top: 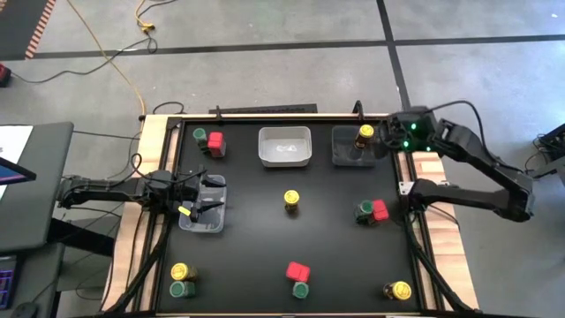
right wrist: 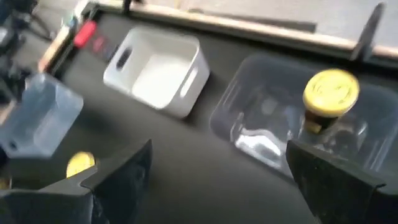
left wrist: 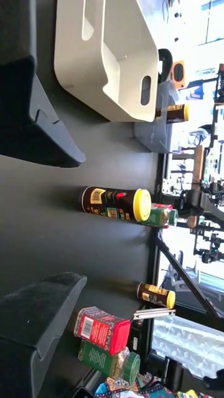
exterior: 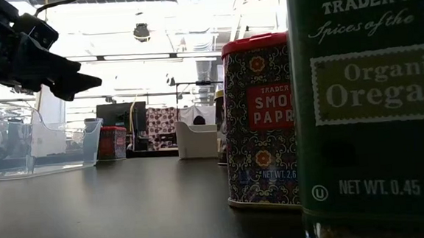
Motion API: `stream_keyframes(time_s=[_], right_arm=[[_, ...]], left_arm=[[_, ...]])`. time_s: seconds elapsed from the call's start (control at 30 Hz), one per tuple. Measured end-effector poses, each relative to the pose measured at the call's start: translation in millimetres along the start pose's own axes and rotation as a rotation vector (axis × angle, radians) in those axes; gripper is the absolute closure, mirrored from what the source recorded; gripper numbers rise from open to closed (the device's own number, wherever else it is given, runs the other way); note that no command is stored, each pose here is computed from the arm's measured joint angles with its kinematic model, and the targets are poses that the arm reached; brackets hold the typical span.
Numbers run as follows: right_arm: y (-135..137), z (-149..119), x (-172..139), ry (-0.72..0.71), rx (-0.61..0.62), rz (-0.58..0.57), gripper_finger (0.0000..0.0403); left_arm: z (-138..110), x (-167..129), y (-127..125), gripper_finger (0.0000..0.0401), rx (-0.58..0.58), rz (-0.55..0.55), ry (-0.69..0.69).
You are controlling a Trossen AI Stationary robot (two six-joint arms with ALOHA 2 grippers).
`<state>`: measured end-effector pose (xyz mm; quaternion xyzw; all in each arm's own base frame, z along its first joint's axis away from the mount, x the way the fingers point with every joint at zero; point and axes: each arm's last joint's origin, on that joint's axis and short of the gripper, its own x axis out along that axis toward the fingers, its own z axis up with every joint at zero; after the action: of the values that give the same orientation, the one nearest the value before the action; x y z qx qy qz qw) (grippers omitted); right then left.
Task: Sort spices by type
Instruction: Put the top left red seasoning can into the white bin
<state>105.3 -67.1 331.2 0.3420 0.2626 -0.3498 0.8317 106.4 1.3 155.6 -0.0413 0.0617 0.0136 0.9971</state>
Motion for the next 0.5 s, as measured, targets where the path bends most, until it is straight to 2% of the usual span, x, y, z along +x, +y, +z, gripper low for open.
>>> stream_keyframes(time_s=[0.07, 0.17, 0.27, 0.37, 0.5], right_arm=[[0.6, -8.7, 3.7, 0.054, 0.009, 0.001, 0.0005], [3.3, -17.1, 10.7, 0.098, 0.121, 0.010, 0.0005], [7.9, -26.2, 15.4, 0.148, 0.171, 0.026, 0.0005], [18.6, -29.9, 21.1, 0.145, 0.172, 0.086, 0.0005], [39.6, -32.5, 26.6, 0.059, 0.160, 0.233, 0.0005]], left_arm=[[-0.2, 0.0, 0.0, 0.0122, 0.000, 0.000, 0.001], [-0.1, 0.0, 0.0, 0.0122, 0.000, 0.000, 0.001], [-0.2, 0.0, 0.0, 0.0122, 0.000, 0.000, 0.001], [-0.2, 0.0, 0.0, 0.0122, 0.000, 0.000, 0.001], [-0.1, 0.0, 0.0, 0.0122, 0.000, 0.000, 0.001]])
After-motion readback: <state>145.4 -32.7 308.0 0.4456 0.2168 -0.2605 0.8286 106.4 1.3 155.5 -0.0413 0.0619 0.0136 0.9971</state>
